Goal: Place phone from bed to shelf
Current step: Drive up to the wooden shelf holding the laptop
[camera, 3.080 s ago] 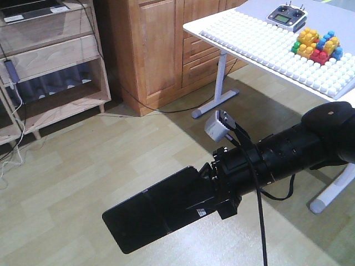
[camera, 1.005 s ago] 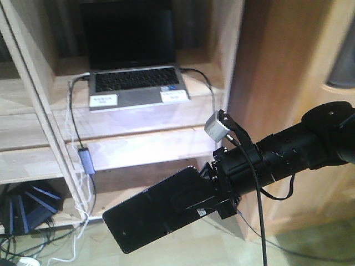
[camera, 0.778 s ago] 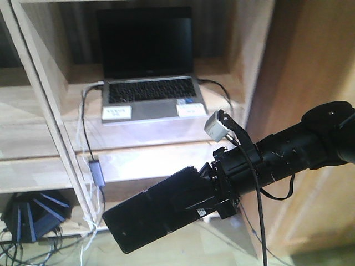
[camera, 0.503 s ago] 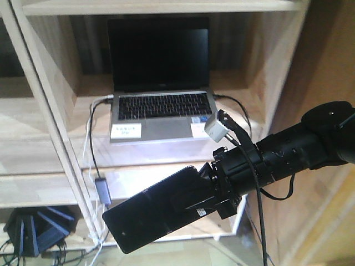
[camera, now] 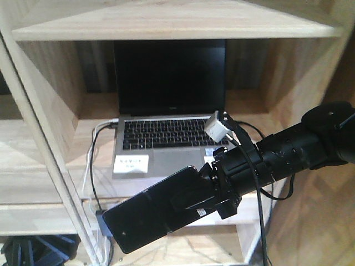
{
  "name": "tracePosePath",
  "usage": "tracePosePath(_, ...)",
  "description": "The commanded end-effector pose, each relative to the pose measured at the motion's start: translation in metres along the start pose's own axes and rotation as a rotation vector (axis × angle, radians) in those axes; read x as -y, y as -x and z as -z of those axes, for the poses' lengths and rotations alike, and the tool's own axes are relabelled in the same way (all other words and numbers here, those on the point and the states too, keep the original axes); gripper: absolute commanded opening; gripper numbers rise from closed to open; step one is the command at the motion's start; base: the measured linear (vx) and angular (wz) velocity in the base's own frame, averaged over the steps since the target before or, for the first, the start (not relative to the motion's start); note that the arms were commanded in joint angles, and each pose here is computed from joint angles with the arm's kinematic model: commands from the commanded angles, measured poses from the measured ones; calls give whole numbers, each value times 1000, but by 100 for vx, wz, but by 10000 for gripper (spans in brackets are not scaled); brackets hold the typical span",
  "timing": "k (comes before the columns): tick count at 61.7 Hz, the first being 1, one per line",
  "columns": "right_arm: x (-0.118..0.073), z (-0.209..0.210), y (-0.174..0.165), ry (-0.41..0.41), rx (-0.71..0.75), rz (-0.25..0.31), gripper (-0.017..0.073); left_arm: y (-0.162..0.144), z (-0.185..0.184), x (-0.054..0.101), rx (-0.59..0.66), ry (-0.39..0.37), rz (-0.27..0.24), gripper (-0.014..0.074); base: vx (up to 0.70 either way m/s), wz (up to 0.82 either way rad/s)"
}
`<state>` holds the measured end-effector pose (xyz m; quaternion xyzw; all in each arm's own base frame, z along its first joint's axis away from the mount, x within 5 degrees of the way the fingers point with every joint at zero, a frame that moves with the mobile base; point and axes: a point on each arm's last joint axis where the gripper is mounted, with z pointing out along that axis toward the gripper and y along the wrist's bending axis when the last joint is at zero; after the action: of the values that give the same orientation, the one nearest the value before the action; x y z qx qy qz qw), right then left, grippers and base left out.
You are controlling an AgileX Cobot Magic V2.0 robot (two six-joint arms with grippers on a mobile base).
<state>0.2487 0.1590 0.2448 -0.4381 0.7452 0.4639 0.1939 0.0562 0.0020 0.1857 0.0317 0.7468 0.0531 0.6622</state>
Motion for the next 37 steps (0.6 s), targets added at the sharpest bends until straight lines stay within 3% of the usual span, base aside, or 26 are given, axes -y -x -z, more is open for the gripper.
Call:
tracePosePath(1, -21, 10, 14, 102, 72, 29, -2, 14, 3, -2, 107, 10, 14, 1, 20, 8)
tracePosePath(37, -21, 10, 14, 102, 72, 29, -2, 14, 3, -2, 107, 10, 14, 1, 13, 3)
